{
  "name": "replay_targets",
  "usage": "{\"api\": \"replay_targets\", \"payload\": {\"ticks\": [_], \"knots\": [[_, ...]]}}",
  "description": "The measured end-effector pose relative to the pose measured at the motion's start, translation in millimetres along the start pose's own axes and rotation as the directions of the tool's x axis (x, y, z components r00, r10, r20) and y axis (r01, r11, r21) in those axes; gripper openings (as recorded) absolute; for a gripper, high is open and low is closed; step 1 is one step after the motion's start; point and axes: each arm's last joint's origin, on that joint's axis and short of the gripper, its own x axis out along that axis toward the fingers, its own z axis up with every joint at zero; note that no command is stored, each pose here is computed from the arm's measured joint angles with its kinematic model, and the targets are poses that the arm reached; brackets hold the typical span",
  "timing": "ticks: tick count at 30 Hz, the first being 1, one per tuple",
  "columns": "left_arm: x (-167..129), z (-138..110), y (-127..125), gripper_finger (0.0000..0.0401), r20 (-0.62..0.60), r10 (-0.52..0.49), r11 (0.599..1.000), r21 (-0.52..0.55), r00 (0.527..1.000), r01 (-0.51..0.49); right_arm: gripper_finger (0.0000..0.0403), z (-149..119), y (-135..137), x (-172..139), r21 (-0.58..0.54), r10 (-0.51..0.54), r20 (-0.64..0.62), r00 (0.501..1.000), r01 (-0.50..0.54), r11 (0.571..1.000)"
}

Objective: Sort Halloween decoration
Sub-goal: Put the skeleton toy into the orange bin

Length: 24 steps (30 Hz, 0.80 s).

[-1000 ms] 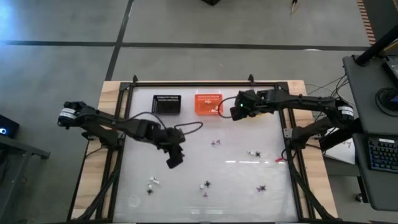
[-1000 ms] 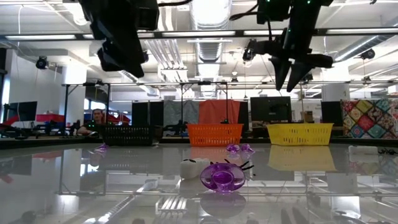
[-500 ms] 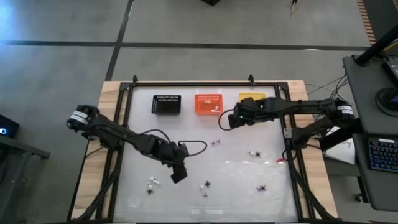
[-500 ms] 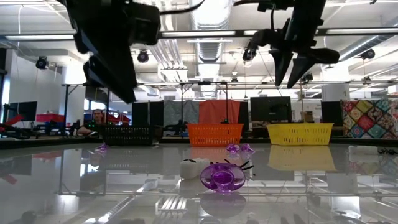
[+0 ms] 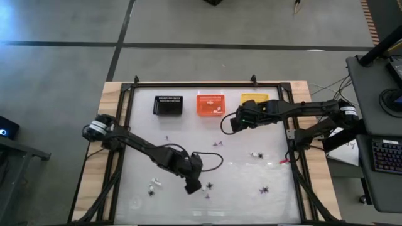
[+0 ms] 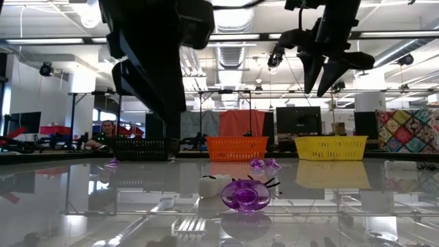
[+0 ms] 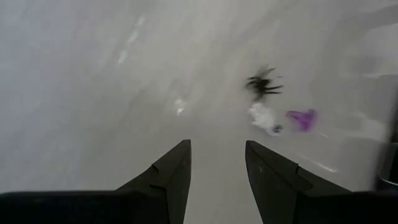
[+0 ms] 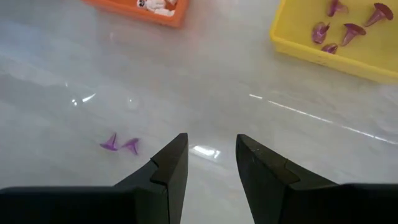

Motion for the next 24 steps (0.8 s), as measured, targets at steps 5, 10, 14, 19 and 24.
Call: {"api": "replay_targets", "payload": {"ticks": [5, 10, 14, 19, 24], "knots": [[13, 5, -12, 0.0135, -0.032, 0.054, 0.998, -0.041, 0.998, -0.055, 0.0128, 0, 0, 0, -0.055, -0.003, -0.003, 1.000, 0.002, 0.998], [27, 10, -30, 0.0135, -0.044, 0.045, 0.998, -0.039, 0.998, -0.047, 0.0128, 0, 0, 0, -0.101, -0.003, -0.005, 1.000, 0.002, 0.995], [39, 12, -38, 0.0135, -0.072, 0.070, 0.995, -0.066, 0.995, -0.075, 0.0128, -1, 0, 0, -0.129, -0.001, -0.011, 1.000, 0.000, 0.992], [50, 11, -49, 0.0135, -0.092, 0.060, 0.993, -0.096, 0.994, -0.069, 0.0128, -1, 0, 0, -0.147, -0.002, -0.011, 1.000, 0.001, 0.989], [61, 5, -56, 0.0135, -0.136, 0.038, 0.994, -0.099, 0.990, -0.052, 0.0128, -1, -2, 0, -0.152, -0.019, -0.019, 1.000, 0.016, 0.988]]}}
